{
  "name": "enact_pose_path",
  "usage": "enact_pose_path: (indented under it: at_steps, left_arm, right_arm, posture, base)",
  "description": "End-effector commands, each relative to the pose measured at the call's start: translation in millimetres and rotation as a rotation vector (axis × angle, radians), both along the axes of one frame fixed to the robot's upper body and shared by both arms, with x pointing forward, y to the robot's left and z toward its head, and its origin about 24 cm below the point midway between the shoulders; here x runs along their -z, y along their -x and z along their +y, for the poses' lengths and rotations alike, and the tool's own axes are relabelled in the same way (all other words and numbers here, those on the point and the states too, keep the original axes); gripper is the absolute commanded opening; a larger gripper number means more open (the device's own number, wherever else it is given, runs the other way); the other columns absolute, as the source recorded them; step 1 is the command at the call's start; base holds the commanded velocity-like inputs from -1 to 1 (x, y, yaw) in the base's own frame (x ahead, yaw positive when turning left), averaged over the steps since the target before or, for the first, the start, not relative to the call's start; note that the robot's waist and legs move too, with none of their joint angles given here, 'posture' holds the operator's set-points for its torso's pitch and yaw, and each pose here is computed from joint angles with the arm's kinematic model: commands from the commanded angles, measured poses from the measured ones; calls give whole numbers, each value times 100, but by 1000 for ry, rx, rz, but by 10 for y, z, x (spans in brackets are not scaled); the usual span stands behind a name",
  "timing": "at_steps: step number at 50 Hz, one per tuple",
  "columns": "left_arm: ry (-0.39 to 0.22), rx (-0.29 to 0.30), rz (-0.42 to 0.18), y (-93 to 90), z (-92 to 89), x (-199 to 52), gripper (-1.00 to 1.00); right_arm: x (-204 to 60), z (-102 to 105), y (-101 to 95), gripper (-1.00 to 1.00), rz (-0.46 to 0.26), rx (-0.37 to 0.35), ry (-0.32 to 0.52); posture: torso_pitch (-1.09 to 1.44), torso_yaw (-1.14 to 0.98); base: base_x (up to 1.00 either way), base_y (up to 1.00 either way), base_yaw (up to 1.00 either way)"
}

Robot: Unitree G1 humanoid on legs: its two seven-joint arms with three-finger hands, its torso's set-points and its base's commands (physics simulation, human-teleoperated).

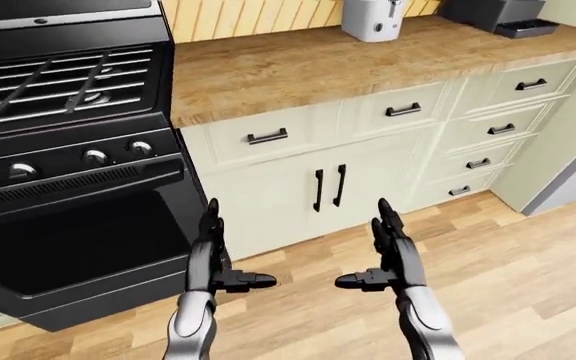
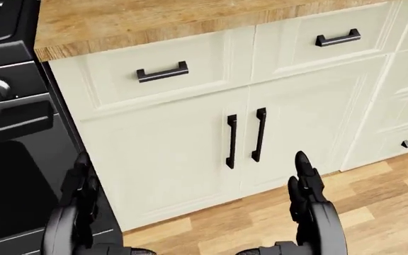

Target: Navigate to the stove.

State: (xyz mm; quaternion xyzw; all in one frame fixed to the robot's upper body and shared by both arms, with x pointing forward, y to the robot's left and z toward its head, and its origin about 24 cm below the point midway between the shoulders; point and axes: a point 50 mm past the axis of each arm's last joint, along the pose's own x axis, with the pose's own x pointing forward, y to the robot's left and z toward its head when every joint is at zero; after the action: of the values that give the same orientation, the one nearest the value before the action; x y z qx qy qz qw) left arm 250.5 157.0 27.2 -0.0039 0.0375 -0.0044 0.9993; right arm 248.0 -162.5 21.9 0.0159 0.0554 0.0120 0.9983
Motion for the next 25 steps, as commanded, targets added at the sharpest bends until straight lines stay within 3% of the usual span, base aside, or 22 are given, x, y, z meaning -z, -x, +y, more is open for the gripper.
enact_pose_path:
  at_steps: [1,25]
  left_arm:
    - [-8,-9,-75,-35,29,-141,100]
    - [-8,-9,-75,-35,29,-141,100]
  right_arm:
    - [-163,47,-46,100,-85,-19,-3]
    - [-158,52,-55,100,-80,-21,2]
  posture:
    - [0,0]
    - [0,0]
  base:
    - [-3,26,0]
    - [-3,26,0]
